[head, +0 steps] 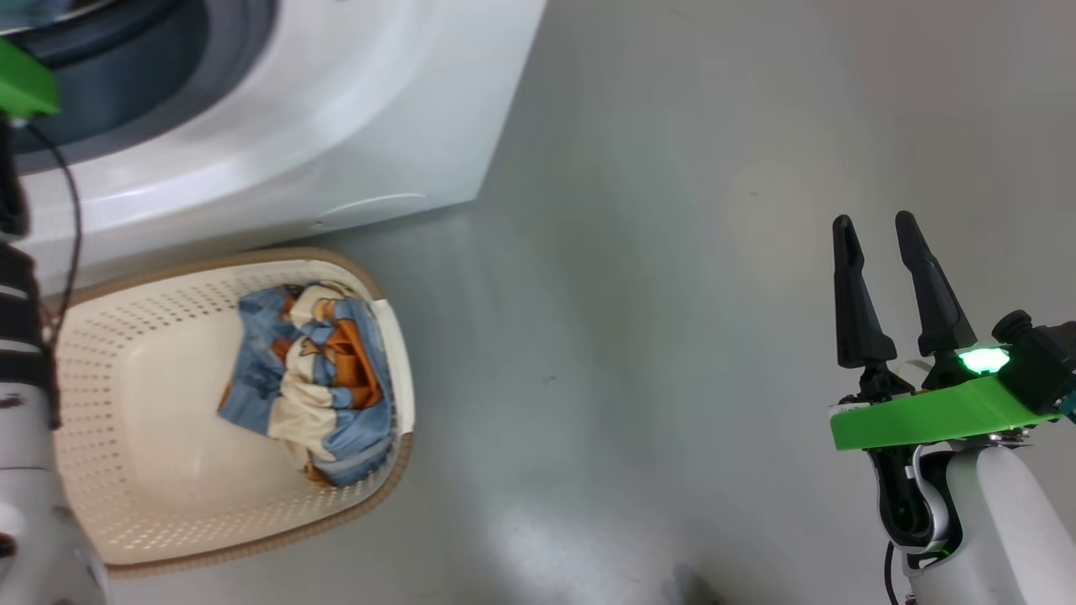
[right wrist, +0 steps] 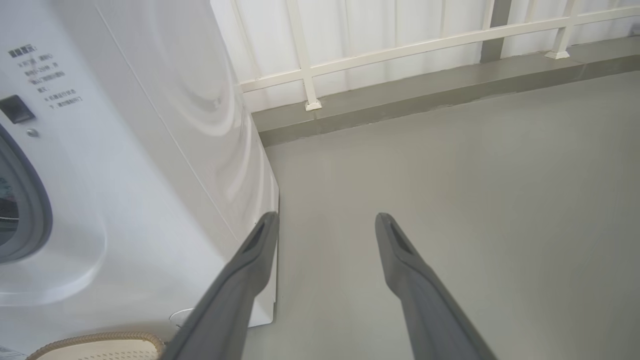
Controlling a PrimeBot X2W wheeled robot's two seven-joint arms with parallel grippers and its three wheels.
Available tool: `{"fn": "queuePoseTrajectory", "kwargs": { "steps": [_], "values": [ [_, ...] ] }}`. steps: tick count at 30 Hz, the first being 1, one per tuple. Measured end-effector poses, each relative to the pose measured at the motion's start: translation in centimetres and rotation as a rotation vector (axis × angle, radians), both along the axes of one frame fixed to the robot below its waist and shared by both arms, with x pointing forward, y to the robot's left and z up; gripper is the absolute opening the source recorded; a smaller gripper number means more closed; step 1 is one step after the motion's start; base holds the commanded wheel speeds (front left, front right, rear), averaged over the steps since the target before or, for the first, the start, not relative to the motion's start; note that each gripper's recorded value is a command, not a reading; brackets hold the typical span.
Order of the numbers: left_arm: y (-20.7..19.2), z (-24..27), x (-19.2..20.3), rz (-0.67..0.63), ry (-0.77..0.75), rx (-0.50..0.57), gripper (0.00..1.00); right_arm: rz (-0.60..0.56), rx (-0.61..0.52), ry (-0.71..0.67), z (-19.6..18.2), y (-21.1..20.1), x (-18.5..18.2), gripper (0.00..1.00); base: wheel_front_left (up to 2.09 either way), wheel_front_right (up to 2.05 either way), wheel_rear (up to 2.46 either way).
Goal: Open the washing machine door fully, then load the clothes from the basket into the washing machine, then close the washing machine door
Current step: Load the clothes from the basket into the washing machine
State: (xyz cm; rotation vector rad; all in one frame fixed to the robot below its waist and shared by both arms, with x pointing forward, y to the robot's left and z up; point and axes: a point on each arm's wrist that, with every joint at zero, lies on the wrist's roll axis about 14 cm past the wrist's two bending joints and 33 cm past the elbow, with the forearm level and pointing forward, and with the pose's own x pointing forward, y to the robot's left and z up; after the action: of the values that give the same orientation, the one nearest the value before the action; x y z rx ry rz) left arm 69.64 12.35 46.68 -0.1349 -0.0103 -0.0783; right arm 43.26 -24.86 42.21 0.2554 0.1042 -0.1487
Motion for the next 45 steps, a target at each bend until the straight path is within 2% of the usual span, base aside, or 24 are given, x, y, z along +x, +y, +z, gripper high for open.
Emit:
{"fn": "queuePoseTrajectory", "kwargs": {
  "steps": [1,2,3,20,31,45],
  "values": [
    [0.1,-0.4,0.2,0.01,0.007,-0.004,0.28,-0.006,-0.002,0.005,-0.1,-0.2,-0.1,1.0,0.0,0.0,0.0],
    [0.0,-0.7,0.3,0.013,0.013,-0.006,0.7,-0.011,-0.004,0.009,-0.2,-0.3,-0.2,1.0,0.0,0.0,0.0],
    [-0.1,-1.1,0.4,0.011,0.018,-0.008,1.0,-0.017,-0.006,0.012,-0.3,-0.5,-0.4,1.0,0.0,0.0,0.0],
    [-0.3,-1.5,-0.6,-0.013,0.028,0.015,1.0,-0.007,0.0,-0.017,0.5,-0.2,0.4,1.0,0.0,0.0,0.0],
    [0.4,-1.7,-6.5,-0.027,0.042,0.017,1.0,0.043,-0.034,-0.085,3.3,0.2,0.7,1.0,0.0,0.0,0.0],
    [3.5,-1.4,-15.6,0.015,0.062,0.023,1.0,0.113,-0.045,-0.11,4.9,1.9,-1.3,1.0,0.0,0.0,0.0]
  ]
}}
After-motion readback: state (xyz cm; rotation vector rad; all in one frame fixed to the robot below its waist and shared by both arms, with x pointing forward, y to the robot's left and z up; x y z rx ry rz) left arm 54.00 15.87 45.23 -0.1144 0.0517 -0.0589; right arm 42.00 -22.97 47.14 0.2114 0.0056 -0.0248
